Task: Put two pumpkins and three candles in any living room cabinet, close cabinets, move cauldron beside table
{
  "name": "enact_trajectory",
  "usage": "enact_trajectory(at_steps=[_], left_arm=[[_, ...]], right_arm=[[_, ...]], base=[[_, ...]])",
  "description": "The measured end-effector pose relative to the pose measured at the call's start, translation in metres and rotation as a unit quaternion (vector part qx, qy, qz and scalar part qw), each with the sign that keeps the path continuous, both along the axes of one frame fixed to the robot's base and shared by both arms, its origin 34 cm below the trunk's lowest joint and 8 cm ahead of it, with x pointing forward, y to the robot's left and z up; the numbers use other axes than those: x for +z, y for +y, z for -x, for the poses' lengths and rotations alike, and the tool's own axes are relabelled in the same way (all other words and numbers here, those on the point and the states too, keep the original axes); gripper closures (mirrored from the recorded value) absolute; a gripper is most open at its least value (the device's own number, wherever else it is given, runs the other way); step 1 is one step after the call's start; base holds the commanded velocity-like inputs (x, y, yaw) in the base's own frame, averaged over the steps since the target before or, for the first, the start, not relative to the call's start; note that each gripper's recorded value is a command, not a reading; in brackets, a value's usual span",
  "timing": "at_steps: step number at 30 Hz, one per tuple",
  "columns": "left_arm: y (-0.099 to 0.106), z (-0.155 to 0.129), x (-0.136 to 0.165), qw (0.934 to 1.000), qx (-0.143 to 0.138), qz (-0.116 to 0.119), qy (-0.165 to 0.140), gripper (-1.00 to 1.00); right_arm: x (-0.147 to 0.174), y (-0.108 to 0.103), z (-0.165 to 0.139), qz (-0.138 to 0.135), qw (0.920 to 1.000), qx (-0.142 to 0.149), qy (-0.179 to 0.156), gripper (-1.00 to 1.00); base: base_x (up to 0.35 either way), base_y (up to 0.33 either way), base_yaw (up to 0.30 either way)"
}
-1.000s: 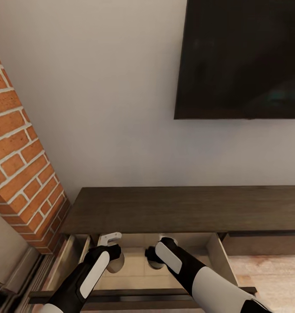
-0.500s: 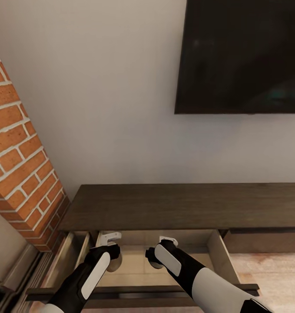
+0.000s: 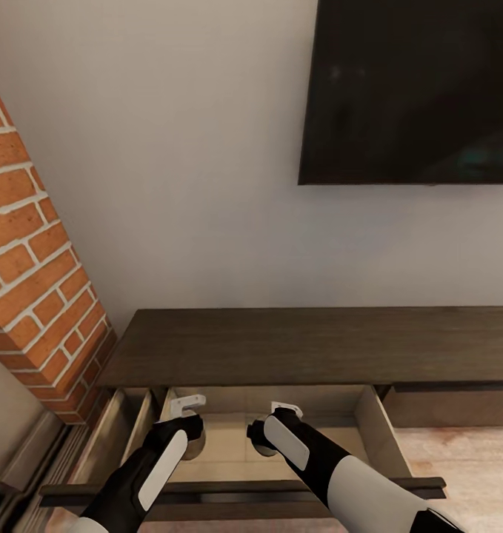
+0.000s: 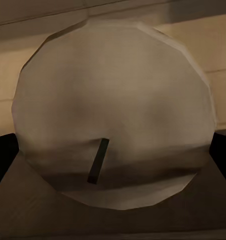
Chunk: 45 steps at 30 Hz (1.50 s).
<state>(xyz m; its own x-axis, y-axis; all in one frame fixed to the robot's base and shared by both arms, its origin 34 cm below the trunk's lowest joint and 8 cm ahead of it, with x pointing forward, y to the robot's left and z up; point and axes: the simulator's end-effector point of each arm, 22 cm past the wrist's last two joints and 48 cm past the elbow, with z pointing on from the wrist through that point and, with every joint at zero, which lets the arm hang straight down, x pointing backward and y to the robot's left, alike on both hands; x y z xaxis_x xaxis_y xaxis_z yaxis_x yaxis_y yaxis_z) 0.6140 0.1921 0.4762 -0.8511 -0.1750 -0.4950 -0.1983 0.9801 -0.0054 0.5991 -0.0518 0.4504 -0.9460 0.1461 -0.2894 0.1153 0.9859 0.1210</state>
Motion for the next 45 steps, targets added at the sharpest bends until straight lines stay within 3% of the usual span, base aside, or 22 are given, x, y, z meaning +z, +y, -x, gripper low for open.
enact_trajectory(at_steps=[9,16,30,37,45], left_arm=[[0.002,-0.003,-0.016,0.9997,0.010,0.001,-0.021,1.00],[-0.008,-0.002,-0.030,0.9995,-0.001,0.018,-0.026,1.00],[-0.014,0.005,-0.061,0.9994,-0.013,0.018,-0.026,1.00],[-0.013,0.007,-0.069,0.9994,-0.013,0.017,-0.027,1.00],[-0.012,0.006,-0.068,0.9994,-0.013,0.016,-0.028,1.00]], right_arm=[[-0.018,0.000,0.000,-0.003,0.9999,-0.006,-0.008,1.00],[-0.032,0.001,0.003,-0.003,0.9999,-0.006,-0.009,1.00],[-0.062,0.000,0.007,-0.003,0.9999,-0.010,-0.013,1.00],[-0.067,0.011,0.004,-0.028,0.9992,-0.007,-0.027,1.00],[-0.067,0.012,0.004,-0.030,0.9991,-0.006,-0.028,1.00]], base=[[0.000,0.000,0.000],[0.000,0.000,0.000],[0.000,0.000,0.000],[0.000,0.000,0.000],[0.000,0.000,-0.113]])
